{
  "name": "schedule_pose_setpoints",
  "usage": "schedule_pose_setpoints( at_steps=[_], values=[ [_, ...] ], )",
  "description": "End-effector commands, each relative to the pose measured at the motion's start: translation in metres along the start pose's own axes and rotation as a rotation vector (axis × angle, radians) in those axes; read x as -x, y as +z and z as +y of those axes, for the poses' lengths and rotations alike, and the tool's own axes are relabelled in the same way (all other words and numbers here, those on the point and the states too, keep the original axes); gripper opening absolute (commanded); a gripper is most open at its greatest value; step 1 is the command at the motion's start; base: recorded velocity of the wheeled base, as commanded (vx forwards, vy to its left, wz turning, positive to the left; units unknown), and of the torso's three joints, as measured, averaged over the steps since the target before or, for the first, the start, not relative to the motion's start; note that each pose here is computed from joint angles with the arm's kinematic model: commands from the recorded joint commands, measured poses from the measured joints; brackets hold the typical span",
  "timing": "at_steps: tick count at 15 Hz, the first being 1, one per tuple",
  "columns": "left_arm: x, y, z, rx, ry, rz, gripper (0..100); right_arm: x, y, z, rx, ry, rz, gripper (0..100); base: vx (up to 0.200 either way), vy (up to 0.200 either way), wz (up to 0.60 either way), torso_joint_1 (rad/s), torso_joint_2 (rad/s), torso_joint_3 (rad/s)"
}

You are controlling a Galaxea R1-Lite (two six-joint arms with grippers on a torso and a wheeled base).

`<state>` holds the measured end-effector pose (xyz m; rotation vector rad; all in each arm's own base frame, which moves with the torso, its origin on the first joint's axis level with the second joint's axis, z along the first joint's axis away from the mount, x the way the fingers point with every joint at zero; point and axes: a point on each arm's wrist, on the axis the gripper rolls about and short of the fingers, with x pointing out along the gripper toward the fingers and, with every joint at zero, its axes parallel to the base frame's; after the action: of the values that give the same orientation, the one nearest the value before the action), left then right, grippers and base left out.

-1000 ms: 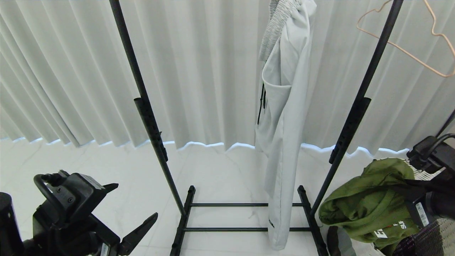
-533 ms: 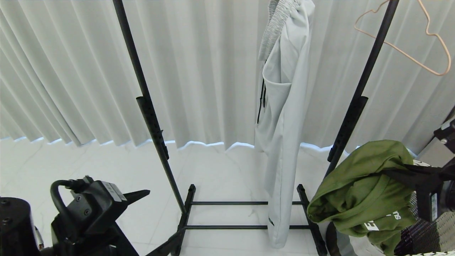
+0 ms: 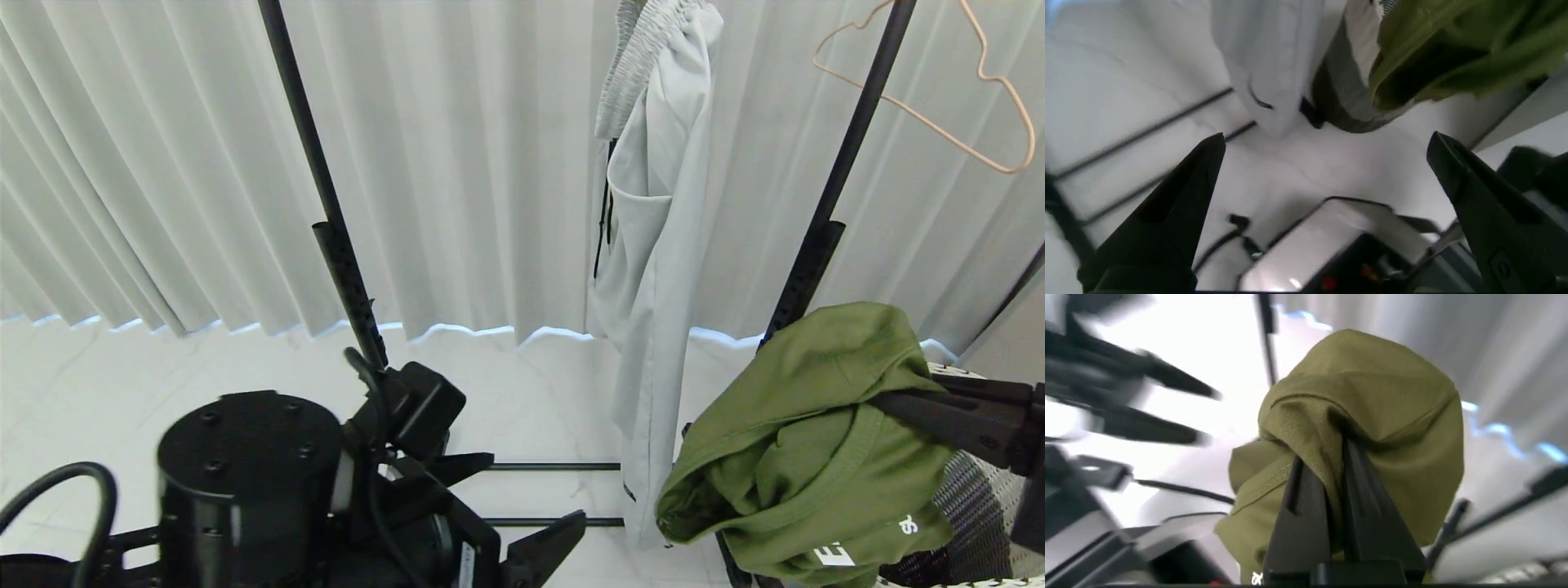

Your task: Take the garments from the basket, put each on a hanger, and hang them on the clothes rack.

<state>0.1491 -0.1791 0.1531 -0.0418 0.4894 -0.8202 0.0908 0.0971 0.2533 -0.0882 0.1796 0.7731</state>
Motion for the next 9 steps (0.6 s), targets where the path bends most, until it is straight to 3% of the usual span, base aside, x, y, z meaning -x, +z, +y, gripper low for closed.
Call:
schedule_pose_setpoints(
  at_steps=[1, 5, 9],
  values=[
    [-0.034, -0.012, -0.007, 0.062, -0.001, 0.085, 100, 0.000, 0.002, 0.004, -0.006, 0.049, -0.011, 0, 0.000, 0.000, 0.00, 0.000, 0.00, 0.000],
    [-0.049, -0.024, -0.014, 0.151, 0.030, 0.080, 100, -0.002, 0.003, 0.012, -0.024, 0.139, -0.007, 0, 0.000, 0.000, 0.00, 0.000, 0.00, 0.000],
    [-0.045, -0.039, -0.014, 0.143, 0.039, 0.115, 100, -0.004, 0.004, 0.015, -0.025, 0.156, -0.008, 0, 0.000, 0.000, 0.00, 0.000, 0.00, 0.000]
  ],
)
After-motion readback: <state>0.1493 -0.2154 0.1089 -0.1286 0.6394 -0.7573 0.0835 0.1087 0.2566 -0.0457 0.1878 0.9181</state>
